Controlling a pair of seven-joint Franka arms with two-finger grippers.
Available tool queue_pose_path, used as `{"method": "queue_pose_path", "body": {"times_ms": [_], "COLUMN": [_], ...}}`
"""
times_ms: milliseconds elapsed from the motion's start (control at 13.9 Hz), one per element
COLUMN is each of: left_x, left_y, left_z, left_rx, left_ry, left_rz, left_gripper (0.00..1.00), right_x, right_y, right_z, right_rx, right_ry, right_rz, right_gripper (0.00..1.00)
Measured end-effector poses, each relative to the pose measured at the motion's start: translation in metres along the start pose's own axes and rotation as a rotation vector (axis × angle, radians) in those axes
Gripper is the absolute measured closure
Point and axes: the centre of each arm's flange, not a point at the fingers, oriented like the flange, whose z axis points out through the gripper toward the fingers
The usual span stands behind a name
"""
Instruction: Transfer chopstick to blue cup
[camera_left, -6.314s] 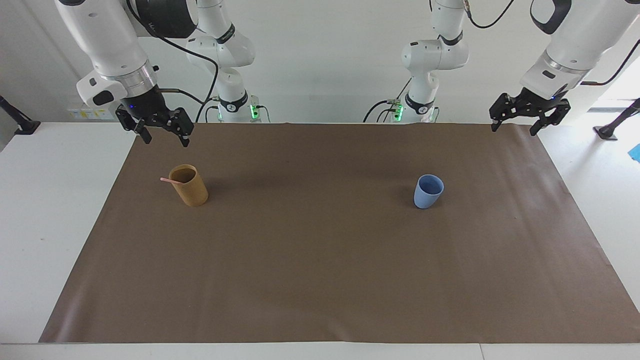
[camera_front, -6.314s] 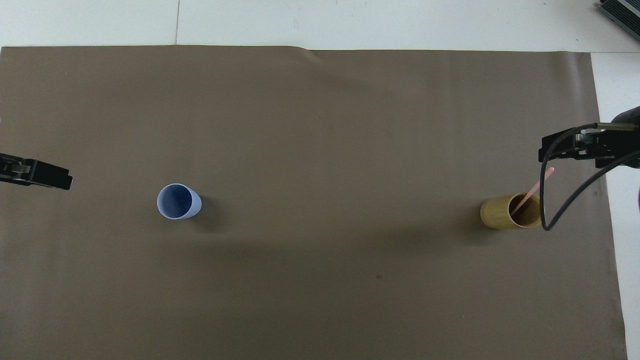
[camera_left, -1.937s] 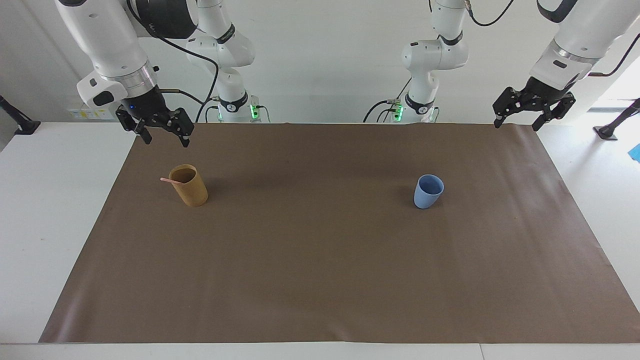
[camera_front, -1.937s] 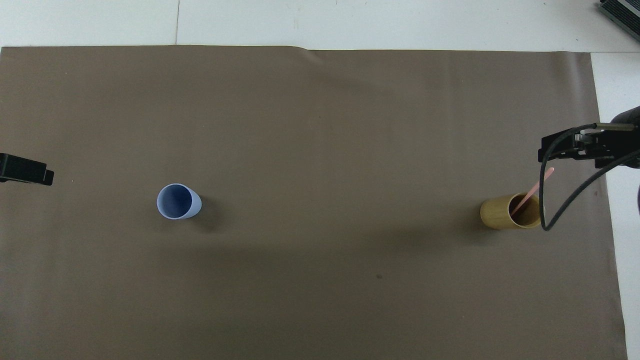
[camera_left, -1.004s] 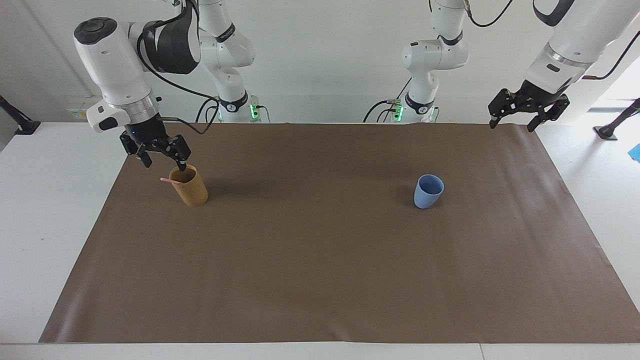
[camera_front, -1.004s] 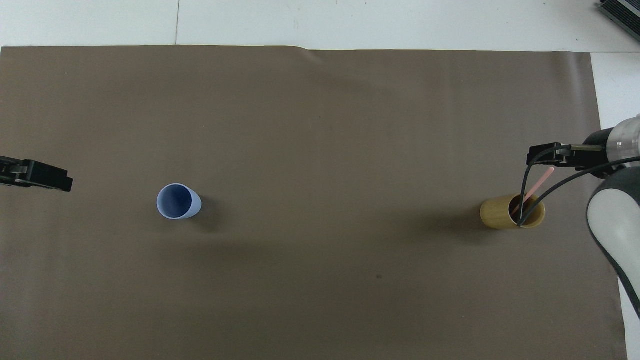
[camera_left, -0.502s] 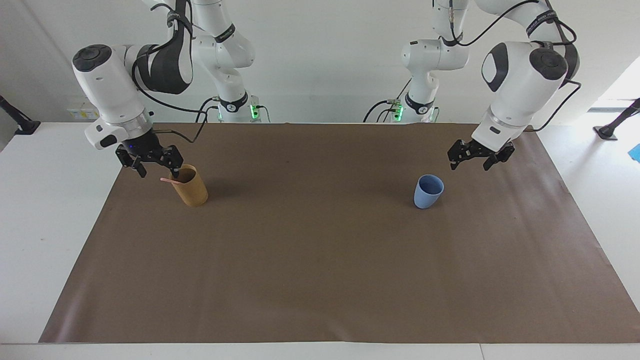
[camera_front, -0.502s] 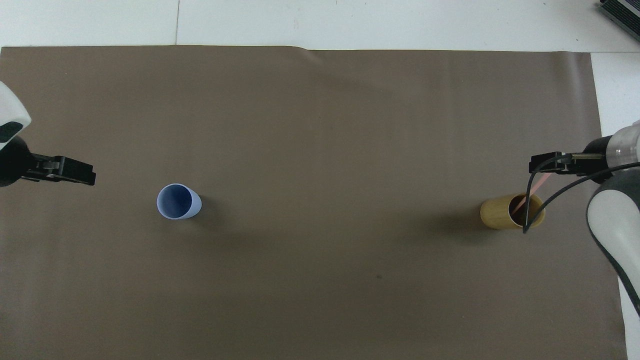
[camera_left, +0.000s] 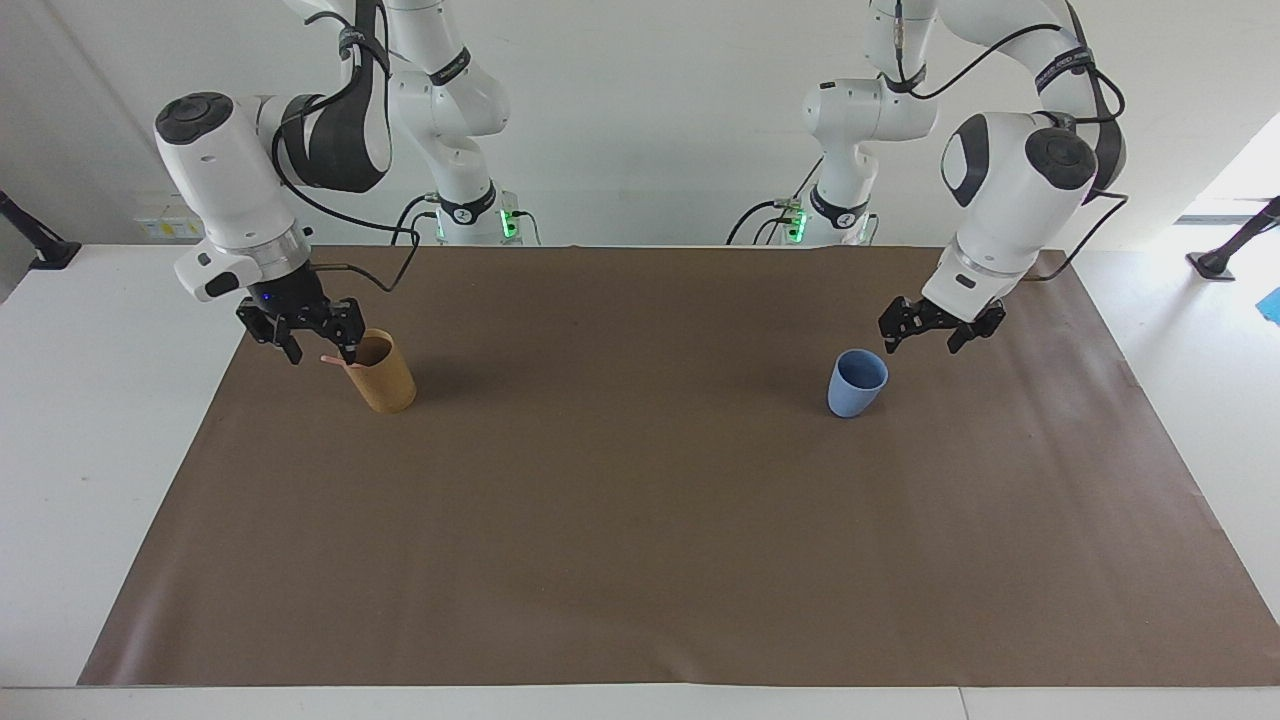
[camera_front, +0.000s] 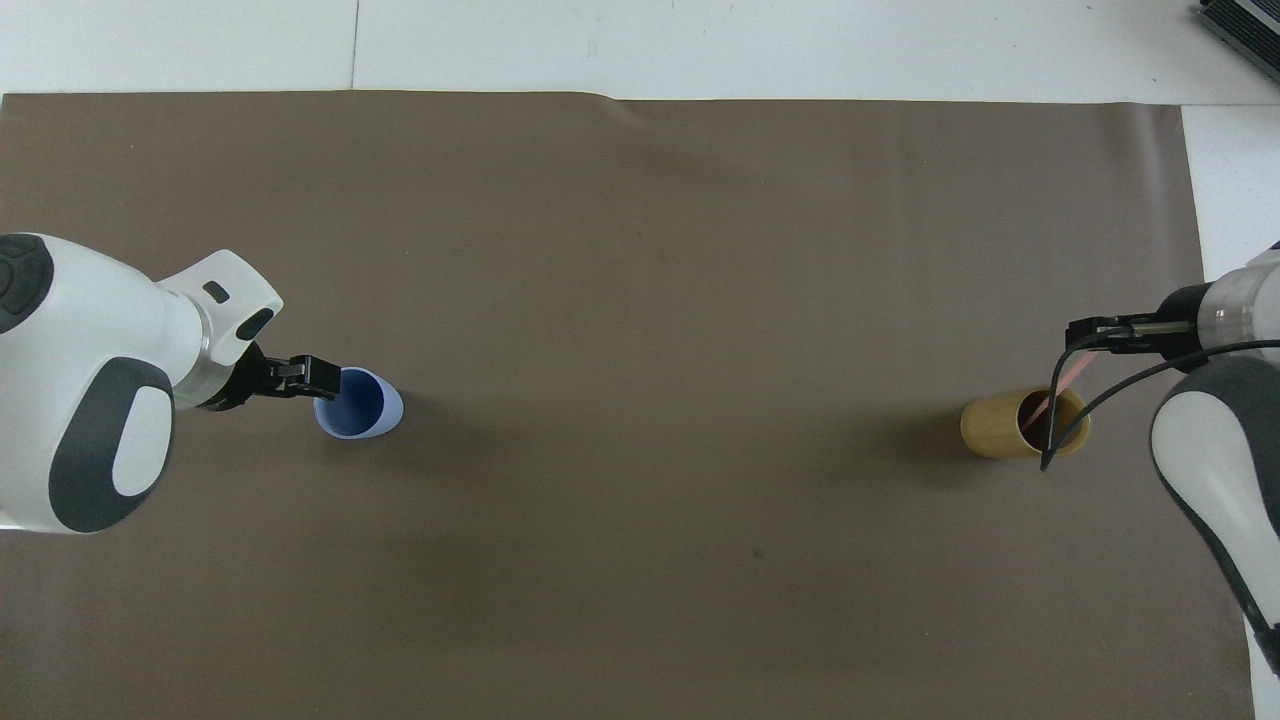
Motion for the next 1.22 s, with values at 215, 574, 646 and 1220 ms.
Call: {"method": "queue_pose_path", "body": {"times_ms": [215,574,646,1220], "left_x": [0.002,-0.002,-0.002,0.015], "left_y": [0.000,0.012,0.014,0.063], "left_z": [0.017,0.029,0.029,-0.042], "left_rx": [-0.002,0.000,0.000,-0.007], "left_ry": [0.008,-0.002,-0.001,0.041], "left_rz": [-0.002,0.022,0.031,0.154], "left_gripper": [0.00,0.33,0.44,0.95], "right_x": [0.001,0.014,0.015,0.011], "right_y": [0.000,0.000,-0.001,-0.020], "right_z": [-0.002,-0.043,-0.054,-0.117], "right_rx": [0.010,0.015,0.018,0.019], "right_ry": [0.007,0.063,0.046,-0.023], "right_rz": [0.007,0.046,0.076,0.253], "right_gripper": [0.92,0.92,0.92,0.92]}}
